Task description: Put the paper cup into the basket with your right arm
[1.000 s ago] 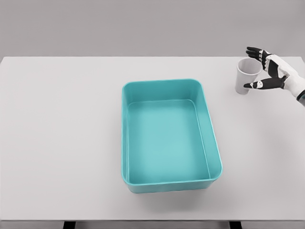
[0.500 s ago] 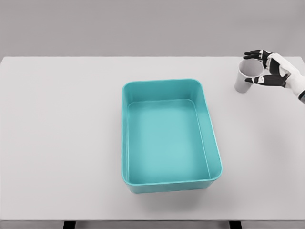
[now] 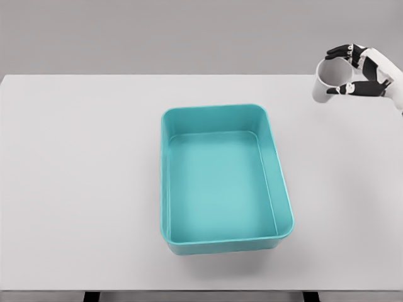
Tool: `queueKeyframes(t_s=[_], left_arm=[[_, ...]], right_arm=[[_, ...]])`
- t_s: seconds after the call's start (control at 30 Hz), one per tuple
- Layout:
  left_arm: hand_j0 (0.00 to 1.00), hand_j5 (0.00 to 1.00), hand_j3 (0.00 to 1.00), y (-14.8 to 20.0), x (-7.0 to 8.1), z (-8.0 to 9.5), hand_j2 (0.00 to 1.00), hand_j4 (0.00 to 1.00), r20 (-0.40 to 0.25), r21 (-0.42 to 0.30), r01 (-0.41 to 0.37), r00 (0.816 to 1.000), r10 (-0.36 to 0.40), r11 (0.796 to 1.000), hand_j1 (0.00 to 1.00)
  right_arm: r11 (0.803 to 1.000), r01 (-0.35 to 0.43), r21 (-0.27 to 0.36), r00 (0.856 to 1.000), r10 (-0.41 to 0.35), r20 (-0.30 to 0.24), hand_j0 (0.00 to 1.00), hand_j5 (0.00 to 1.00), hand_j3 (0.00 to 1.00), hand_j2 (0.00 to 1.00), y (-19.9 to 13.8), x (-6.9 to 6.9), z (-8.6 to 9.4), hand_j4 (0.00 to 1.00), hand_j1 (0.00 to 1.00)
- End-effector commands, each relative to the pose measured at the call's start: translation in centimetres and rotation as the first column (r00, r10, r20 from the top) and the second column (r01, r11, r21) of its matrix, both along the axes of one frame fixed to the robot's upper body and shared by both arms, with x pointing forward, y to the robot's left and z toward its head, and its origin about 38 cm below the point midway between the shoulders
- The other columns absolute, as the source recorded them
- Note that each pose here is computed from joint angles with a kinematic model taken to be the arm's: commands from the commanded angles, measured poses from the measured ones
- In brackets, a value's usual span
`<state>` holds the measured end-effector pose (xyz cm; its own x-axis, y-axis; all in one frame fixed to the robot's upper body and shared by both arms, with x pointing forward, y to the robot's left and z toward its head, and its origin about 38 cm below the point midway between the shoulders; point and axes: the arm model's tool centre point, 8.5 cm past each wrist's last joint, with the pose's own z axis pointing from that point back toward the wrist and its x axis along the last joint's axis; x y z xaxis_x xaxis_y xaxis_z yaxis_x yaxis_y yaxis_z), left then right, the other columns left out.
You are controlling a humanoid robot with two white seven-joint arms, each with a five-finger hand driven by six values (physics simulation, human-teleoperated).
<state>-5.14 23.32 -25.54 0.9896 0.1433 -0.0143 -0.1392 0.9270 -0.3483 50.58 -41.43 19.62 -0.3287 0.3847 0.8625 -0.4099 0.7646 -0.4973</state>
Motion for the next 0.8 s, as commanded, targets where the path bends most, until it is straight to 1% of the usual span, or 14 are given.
queueKeyframes(t_s=[0.0,0.07,0.13,0.23,0.37,0.47,0.5,0.53,0.63,0.67,0.7,0.77], left_arm=[[1.0,1.0,1.0,0.0,0.0,0.0,1.0,1.0,0.0,0.0,0.001,1.0,-0.001,1.0,1.0],[1.0,1.0,1.0,0.0,0.0,0.0,1.0,1.0,0.0,0.0,0.001,1.0,-0.001,1.0,1.0],[1.0,1.0,1.0,0.0,0.0,0.0,1.0,1.0,-0.001,0.0,0.0,1.0,0.0,1.0,1.0],[1.0,1.0,1.0,0.0,0.0,0.0,1.0,1.0,-0.001,0.0,0.0,1.0,0.0,1.0,1.0],[1.0,1.0,1.0,0.0,0.0,0.0,1.0,1.0,-0.001,0.0,0.0,1.0,0.0,1.0,1.0],[1.0,1.0,1.0,0.0,0.0,0.0,1.0,1.0,0.0,0.0,0.001,1.0,-0.001,1.0,1.0],[1.0,1.0,1.0,0.0,0.0,0.0,1.0,1.0,0.0,0.0,0.001,1.0,-0.001,1.0,1.0],[1.0,1.0,1.0,0.0,0.0,0.0,1.0,1.0,0.0,0.0,0.001,1.0,-0.001,1.0,1.0],[1.0,1.0,1.0,0.0,0.0,0.0,1.0,1.0,0.0,0.0,0.001,1.0,-0.001,1.0,1.0],[1.0,1.0,1.0,0.0,0.0,0.0,1.0,1.0,0.0,0.0,0.001,1.0,-0.001,1.0,1.0],[1.0,1.0,1.0,0.0,0.0,0.0,1.0,1.0,-0.001,0.0,0.0,1.0,0.0,1.0,1.0],[1.0,1.0,1.0,0.0,0.0,0.0,1.0,1.0,0.0,0.0,0.001,1.0,-0.001,1.0,1.0]], right_arm=[[0.999,-0.037,-0.018,0.998,0.038,0.057,0.67,0.67,0.67,0.67,0.9,0.0,1.7,0.67,0.67],[0.997,-0.064,-0.034,0.994,0.067,0.085,0.67,0.67,0.67,0.67,1.6,0.0,2.6,0.67,0.67],[0.989,-0.113,-0.093,0.985,0.124,0.122,0.67,0.67,0.67,0.67,3.3,-0.2,3.9,0.67,0.67],[0.976,-0.156,-0.154,0.972,0.179,0.155,0.67,0.67,0.67,0.67,5.0,-0.3,5.0,0.67,0.67],[0.973,-0.164,-0.162,0.967,0.191,0.167,0.67,0.67,0.67,0.67,5.3,-0.4,5.4,0.67,0.67],[0.967,-0.189,-0.173,0.955,0.222,0.198,0.67,0.67,0.67,0.67,6.2,-0.7,6.2,0.67,0.67],[0.956,-0.208,-0.207,0.944,0.252,0.215,0.67,0.67,0.67,0.67,7.1,-0.9,6.8,0.67,0.67],[0.949,-0.219,-0.225,0.937,0.269,0.225,0.67,0.67,0.67,0.67,7.7,-1.0,7.1,0.67,0.67],[0.917,-0.274,-0.291,0.9,0.351,0.259,0.67,0.67,0.67,0.67,10.4,-1.8,8.3,0.67,0.67],[0.911,-0.28,-0.301,0.893,0.362,0.266,0.67,0.67,0.67,0.67,10.8,-2.0,8.6,0.67,0.67],[0.897,-0.304,-0.322,0.879,0.394,0.267,0.67,0.67,0.67,0.67,11.8,-2.3,8.6,0.67,0.67],[0.87,-0.347,-0.349,0.858,0.445,0.257,0.67,0.67,0.67,0.67,13.6,-2.8,8.3,0.67,0.67]])
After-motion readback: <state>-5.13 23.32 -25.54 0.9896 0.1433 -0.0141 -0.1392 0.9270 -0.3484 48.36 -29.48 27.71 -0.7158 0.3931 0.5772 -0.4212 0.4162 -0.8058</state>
